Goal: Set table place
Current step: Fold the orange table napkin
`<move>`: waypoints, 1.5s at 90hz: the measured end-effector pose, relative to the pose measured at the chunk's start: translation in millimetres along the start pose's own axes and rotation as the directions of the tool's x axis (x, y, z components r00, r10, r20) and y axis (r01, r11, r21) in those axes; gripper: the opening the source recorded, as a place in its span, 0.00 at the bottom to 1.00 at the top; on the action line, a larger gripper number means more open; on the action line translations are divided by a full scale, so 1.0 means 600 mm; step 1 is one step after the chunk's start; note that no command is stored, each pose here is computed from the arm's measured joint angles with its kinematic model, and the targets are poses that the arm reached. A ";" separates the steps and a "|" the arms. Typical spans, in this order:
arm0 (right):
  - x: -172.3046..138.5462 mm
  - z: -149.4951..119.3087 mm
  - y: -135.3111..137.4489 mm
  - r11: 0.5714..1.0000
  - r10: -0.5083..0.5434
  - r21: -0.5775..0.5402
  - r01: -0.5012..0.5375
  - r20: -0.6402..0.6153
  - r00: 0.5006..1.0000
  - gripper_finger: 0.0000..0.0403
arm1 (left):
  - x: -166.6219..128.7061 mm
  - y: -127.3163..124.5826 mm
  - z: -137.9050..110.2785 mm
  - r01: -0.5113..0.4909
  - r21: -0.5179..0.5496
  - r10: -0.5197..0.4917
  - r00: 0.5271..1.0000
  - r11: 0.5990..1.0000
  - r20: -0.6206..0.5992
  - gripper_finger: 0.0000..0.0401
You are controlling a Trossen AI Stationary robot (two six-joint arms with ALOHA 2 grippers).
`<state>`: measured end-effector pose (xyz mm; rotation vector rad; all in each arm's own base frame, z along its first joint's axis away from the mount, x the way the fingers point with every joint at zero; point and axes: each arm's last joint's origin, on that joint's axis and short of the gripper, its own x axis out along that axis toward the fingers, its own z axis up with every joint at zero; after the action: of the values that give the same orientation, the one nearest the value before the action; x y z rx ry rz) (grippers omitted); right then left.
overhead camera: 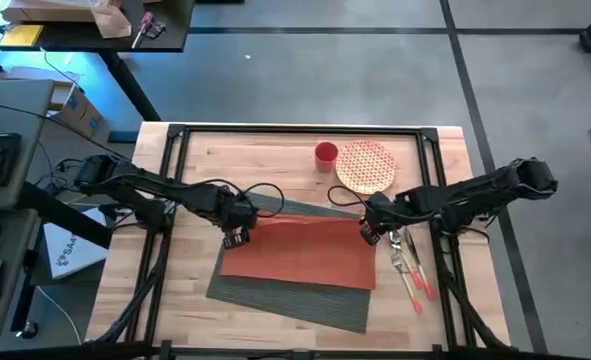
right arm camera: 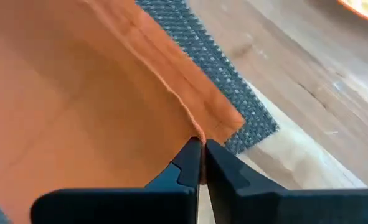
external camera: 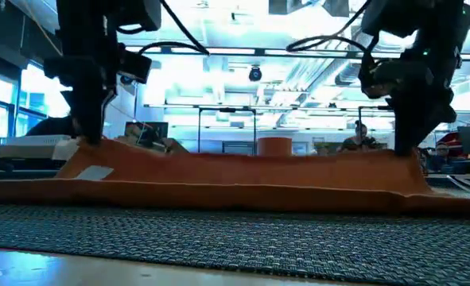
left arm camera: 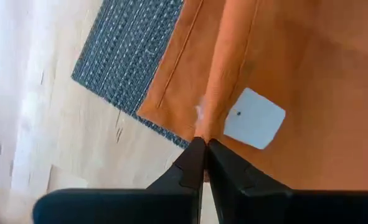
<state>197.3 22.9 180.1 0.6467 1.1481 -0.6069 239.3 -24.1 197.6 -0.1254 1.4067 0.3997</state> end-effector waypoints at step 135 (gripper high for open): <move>0.016 -0.163 0.155 0.735 0.258 -0.562 -0.381 -0.287 0.922 0.40 | 0.047 -0.191 -0.101 0.234 0.261 -0.215 0.972 0.937 -0.100 0.18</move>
<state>207.2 156.1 158.2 0.3254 1.2845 0.1479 225.5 -144.0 142.8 -0.0755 1.4840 0.0107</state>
